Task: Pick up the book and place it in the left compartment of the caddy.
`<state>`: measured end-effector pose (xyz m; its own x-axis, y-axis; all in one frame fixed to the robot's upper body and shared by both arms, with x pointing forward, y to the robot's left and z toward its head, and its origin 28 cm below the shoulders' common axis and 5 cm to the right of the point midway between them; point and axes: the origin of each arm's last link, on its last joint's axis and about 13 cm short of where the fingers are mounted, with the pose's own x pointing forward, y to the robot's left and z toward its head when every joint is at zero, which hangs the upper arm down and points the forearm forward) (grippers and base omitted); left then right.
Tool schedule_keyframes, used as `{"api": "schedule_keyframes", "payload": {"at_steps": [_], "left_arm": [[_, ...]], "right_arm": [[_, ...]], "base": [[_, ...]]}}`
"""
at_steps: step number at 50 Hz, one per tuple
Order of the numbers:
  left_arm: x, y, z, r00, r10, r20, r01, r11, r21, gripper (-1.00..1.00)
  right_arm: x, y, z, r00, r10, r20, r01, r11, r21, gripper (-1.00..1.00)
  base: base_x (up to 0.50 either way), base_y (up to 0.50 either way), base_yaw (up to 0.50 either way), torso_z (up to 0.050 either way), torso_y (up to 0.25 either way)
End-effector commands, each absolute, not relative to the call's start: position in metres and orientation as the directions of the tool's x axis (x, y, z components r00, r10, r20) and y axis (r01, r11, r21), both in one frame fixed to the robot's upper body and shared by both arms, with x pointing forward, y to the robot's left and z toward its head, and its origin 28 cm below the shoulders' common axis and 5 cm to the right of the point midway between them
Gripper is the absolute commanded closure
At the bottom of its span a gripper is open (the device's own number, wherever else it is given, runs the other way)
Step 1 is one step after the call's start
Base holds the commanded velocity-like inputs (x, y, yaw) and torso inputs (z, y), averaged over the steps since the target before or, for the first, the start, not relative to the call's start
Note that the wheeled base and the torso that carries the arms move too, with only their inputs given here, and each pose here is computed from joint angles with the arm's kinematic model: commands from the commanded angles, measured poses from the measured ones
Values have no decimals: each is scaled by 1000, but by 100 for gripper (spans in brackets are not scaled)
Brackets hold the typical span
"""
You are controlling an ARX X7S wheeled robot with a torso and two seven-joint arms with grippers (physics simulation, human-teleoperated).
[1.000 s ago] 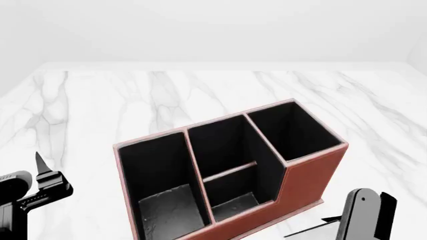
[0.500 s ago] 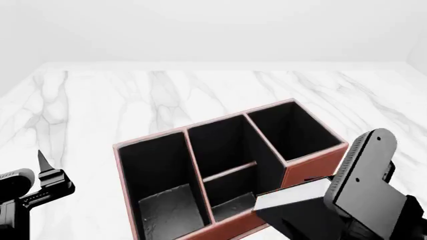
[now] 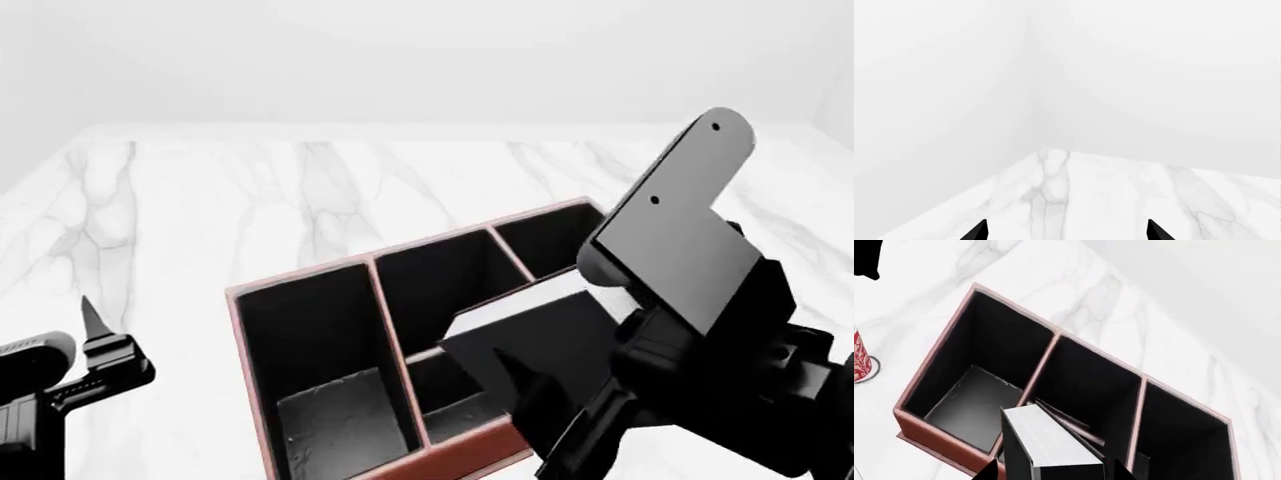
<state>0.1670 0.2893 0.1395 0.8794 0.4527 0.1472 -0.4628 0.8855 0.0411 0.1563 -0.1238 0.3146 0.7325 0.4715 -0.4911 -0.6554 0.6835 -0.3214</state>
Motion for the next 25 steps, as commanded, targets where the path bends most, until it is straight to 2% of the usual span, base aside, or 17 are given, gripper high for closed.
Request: {"api": "schedule_keyframes", "payload": {"at_steps": [1, 6, 9, 25], "left_arm": [[170, 287, 141, 883, 445, 148, -455, 889, 45, -100], [171, 287, 143, 884, 442, 150, -453, 890, 47, -100], [171, 287, 142, 884, 442, 148, -453, 890, 46, -100], [172, 286, 141, 887, 439, 144, -449, 893, 45, -100]], "right_arm": [[170, -109, 341, 491, 682, -542, -845, 524, -106, 100], [181, -101, 342, 459, 698, -550, -850, 526, -42, 100], [187, -93, 337, 474, 672, -569, -833, 552, -41, 100], [195, -54, 311, 381, 711, -591, -858, 510, 59, 100]], "base": [[0, 0, 0, 0, 0], [0, 0, 0, 0, 0], [0, 0, 0, 0, 0], [0, 0, 0, 0, 1]]}}
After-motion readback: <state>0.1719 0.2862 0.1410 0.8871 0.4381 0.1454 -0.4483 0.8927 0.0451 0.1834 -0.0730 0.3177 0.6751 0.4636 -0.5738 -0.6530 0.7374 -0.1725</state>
